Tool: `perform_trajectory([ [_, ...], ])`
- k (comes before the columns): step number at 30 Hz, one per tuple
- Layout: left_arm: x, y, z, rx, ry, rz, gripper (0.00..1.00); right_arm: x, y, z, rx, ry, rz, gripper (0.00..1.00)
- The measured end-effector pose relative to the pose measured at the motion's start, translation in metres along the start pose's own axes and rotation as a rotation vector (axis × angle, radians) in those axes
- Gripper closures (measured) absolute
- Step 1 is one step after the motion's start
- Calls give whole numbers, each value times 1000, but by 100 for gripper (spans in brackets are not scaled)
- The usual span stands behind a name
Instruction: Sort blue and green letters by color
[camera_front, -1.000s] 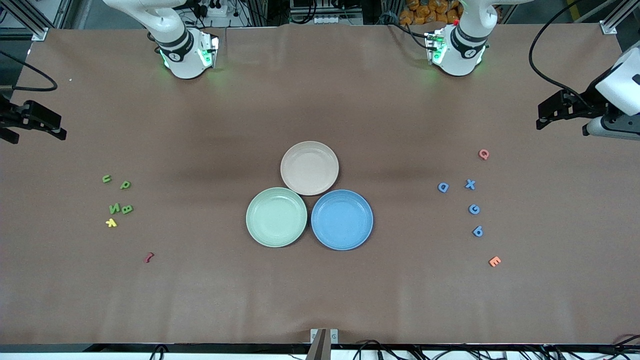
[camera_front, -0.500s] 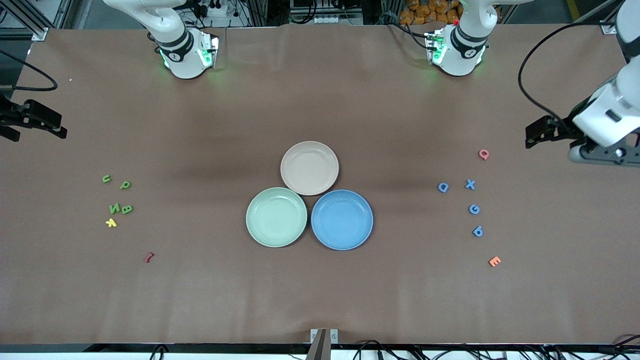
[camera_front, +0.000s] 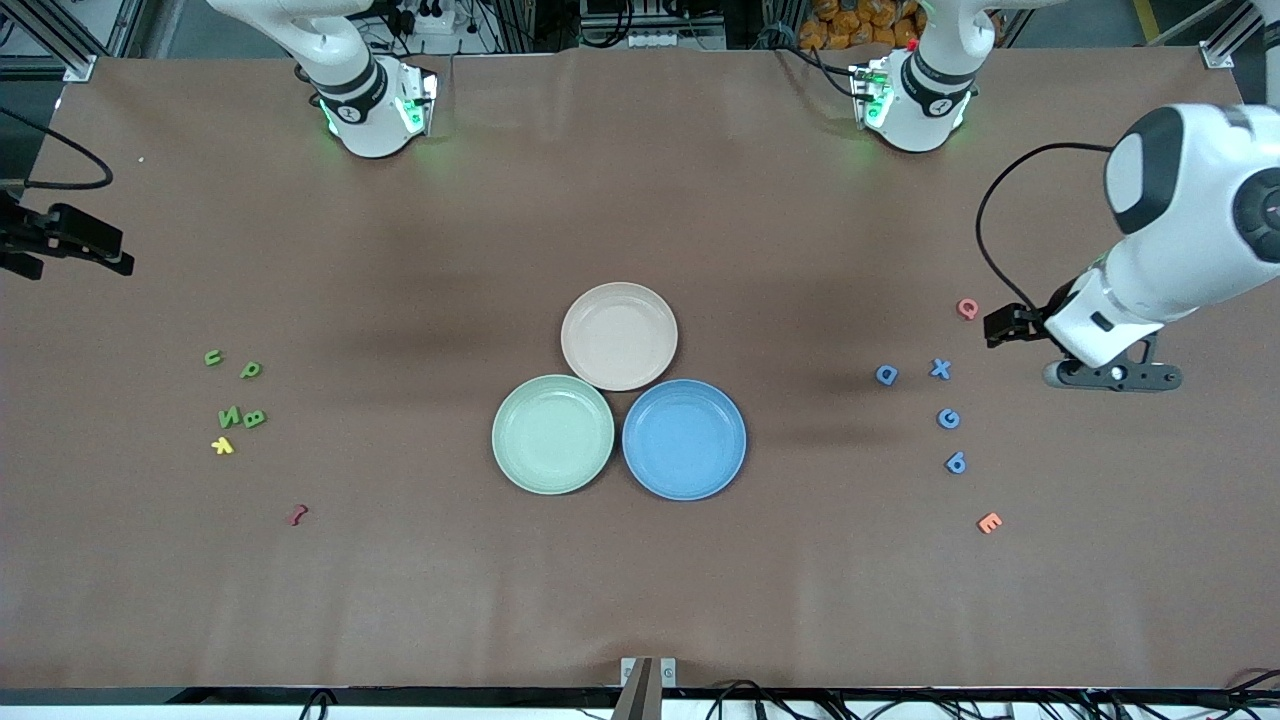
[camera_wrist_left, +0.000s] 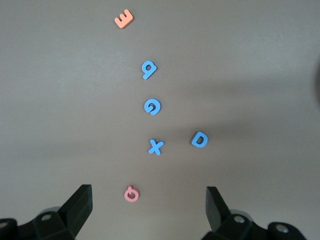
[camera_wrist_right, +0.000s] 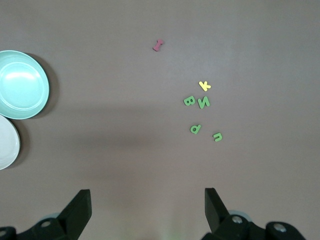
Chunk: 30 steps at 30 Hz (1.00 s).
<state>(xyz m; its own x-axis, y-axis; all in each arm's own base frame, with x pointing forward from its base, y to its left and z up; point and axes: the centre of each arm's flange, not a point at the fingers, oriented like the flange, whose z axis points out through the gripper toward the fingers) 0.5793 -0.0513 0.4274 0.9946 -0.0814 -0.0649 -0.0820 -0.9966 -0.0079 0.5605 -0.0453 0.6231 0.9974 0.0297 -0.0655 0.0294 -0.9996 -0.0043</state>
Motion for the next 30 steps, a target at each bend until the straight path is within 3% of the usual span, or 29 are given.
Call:
perform_trajectory([
  [14, 26, -14, 112, -12, -1, -76, 0, 8, 33, 58, 5, -10, 26, 0],
  [21, 46, -59, 127, -19, 21, -150, 0, 9, 51, 88, 5, 3, 38, 0],
  [30, 86, -58, 162, -28, 35, -144, 0, 4, 75, 135, 5, 18, 64, 0],
])
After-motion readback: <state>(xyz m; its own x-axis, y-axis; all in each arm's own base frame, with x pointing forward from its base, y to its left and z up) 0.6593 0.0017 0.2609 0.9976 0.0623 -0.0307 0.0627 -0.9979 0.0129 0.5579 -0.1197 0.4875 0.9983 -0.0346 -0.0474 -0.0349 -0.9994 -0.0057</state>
